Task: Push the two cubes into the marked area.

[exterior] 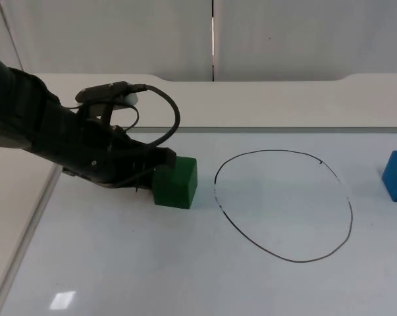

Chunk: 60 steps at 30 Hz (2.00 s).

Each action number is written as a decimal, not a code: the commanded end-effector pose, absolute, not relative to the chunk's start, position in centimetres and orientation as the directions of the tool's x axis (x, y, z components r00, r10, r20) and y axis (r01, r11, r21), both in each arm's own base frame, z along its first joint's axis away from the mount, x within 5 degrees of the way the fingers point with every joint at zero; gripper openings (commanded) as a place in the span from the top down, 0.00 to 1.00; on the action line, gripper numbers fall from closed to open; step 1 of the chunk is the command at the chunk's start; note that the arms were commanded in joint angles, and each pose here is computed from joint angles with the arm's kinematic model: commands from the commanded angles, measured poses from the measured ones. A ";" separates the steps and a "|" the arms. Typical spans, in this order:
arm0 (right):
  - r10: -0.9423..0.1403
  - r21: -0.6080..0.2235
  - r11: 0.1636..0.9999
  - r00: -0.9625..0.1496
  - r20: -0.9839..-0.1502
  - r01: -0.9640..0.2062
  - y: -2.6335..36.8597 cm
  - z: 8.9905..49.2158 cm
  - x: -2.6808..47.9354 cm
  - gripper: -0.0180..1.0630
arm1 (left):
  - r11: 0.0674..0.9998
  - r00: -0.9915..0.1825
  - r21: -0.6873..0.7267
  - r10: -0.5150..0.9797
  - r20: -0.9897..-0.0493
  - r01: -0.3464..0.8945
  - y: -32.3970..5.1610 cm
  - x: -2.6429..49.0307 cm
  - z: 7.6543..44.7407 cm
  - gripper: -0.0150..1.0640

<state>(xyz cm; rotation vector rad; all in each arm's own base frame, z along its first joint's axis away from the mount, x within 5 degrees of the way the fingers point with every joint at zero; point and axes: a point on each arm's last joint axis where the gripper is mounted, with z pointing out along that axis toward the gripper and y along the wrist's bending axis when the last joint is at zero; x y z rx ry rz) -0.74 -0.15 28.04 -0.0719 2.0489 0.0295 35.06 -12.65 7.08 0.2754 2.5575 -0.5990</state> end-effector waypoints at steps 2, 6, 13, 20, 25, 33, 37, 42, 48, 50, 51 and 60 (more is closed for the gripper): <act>-0.036 -0.010 0.998 -0.458 -0.888 -0.058 -0.1 28.0 -0.7 0.01 | 0.881 -0.860 -0.376 0.065 -0.506 0.287 -12.9 35.1 7.1 0.99; -0.036 -0.011 0.998 -0.457 -0.888 -0.057 -0.2 28.0 -0.7 0.01 | 0.878 -0.867 -0.395 0.043 -0.496 0.269 -13.0 35.1 7.2 0.99; -0.036 -0.011 0.998 -0.457 -0.888 -0.057 -0.2 28.0 -0.7 0.01 | 0.867 -0.873 -0.422 0.028 -0.487 0.264 -13.1 35.0 7.2 0.99; -0.036 -0.011 0.998 -0.457 -0.888 -0.057 -0.2 28.0 -0.7 0.01 | 0.858 -0.875 -0.430 0.044 -0.482 0.280 -14.2 34.5 7.2 0.99; -0.036 -0.011 0.998 -0.457 -0.888 -0.057 -0.2 28.0 -0.7 0.01 | 0.865 -0.874 -0.414 0.057 -0.483 0.285 -14.6 34.4 7.1 0.99; -0.036 -0.011 0.998 -0.457 -0.888 -0.057 -0.2 28.0 -0.7 0.01 | 0.864 -0.878 -0.420 0.049 -0.477 0.277 -14.8 34.3 7.1 0.99; -0.036 -0.011 0.998 -0.457 -0.888 -0.057 -0.2 28.0 -0.7 0.01 | 0.862 -0.878 -0.421 0.054 -0.476 0.281 -15.0 34.2 7.1 0.99; -0.036 -0.011 0.998 -0.457 -0.888 -0.057 -0.2 28.0 -0.7 0.01 | 0.860 -0.883 -0.434 0.038 -0.467 0.267 -15.1 34.2 7.2 0.99; -0.036 -0.011 0.998 -0.457 -0.888 -0.057 -0.2 28.0 -0.7 0.01 | 0.856 -0.885 -0.443 0.035 -0.465 0.266 -15.1 34.1 7.2 0.99; -0.036 -0.011 0.998 -0.457 -0.888 -0.057 -0.2 28.0 -0.7 0.01 | 0.854 -0.885 -0.445 0.035 -0.465 0.268 -15.2 34.1 7.2 0.99; -0.036 -0.011 0.998 -0.457 -0.888 -0.057 -0.2 28.0 -0.7 0.01 | 0.854 -0.886 -0.449 0.030 -0.462 0.263 -15.2 34.1 7.2 0.99; -0.036 -0.011 0.998 -0.457 -0.888 -0.057 -0.2 28.0 -0.7 0.01 | 0.853 -0.895 -0.467 0.003 -0.446 0.235 -15.3 34.1 7.2 0.99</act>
